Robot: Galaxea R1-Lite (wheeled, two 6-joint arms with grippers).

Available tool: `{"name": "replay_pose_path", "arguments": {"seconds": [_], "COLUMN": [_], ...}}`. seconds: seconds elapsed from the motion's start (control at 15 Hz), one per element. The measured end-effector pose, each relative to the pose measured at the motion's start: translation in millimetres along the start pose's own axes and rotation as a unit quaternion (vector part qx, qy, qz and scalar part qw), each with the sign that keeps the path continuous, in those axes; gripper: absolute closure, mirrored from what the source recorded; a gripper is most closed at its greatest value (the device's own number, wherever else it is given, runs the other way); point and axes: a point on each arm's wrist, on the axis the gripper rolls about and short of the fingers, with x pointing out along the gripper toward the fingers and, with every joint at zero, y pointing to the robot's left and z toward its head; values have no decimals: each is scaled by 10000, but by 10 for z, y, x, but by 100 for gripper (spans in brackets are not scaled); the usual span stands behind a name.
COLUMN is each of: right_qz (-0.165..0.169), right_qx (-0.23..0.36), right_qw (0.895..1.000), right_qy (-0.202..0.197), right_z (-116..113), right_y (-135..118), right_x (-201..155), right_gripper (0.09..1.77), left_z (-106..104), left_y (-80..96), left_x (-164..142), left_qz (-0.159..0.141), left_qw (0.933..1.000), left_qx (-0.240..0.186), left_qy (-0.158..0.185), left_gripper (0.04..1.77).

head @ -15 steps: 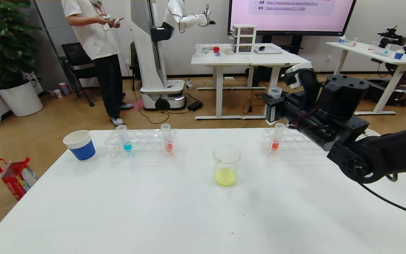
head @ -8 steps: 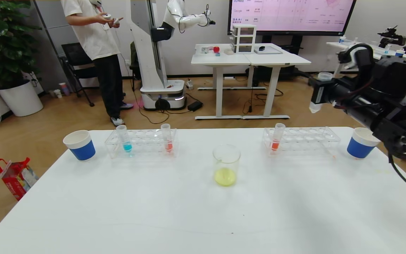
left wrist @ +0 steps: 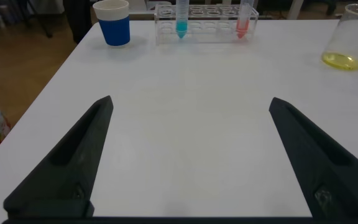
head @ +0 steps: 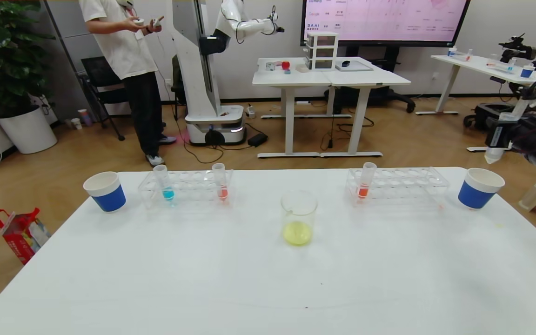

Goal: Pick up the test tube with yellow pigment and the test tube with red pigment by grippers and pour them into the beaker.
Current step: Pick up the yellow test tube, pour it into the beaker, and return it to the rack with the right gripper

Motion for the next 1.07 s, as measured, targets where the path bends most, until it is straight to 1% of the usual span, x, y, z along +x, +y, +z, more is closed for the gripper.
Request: {"name": "replay_pose_path", "arguments": {"seconds": [0.07,0.2,0.4,0.6,0.73,0.8,1.07], "right_qz": [-106,-195,-256,-325,-319,-265,-206], "right_qx": [-6,-7,-9,-10,7,46,216], "right_qw": [9999,9997,9994,9993,9990,9991,9987], "right_qy": [53,170,248,188,300,340,418], "right_z": [-60,-183,-340,-537,-678,-746,-936], "right_y": [-99,-211,-280,-325,-356,-367,-364], "right_x": [35,97,177,275,335,365,420], "right_gripper": [135,135,135,135,135,135,135], "left_z": [0,0,0,0,0,0,0], "left_y": [0,0,0,0,0,0,0], "left_x": [0,0,0,0,0,0,0], "left_qz": [-2,-4,-2,-2,-2,-2,-2], "left_qw": [10000,10000,10000,10000,10000,10000,10000], "left_qx": [0,0,0,2,0,2,4], "left_qy": [2,2,2,0,0,2,2], "left_gripper": [6,6,6,6,6,6,6]}}
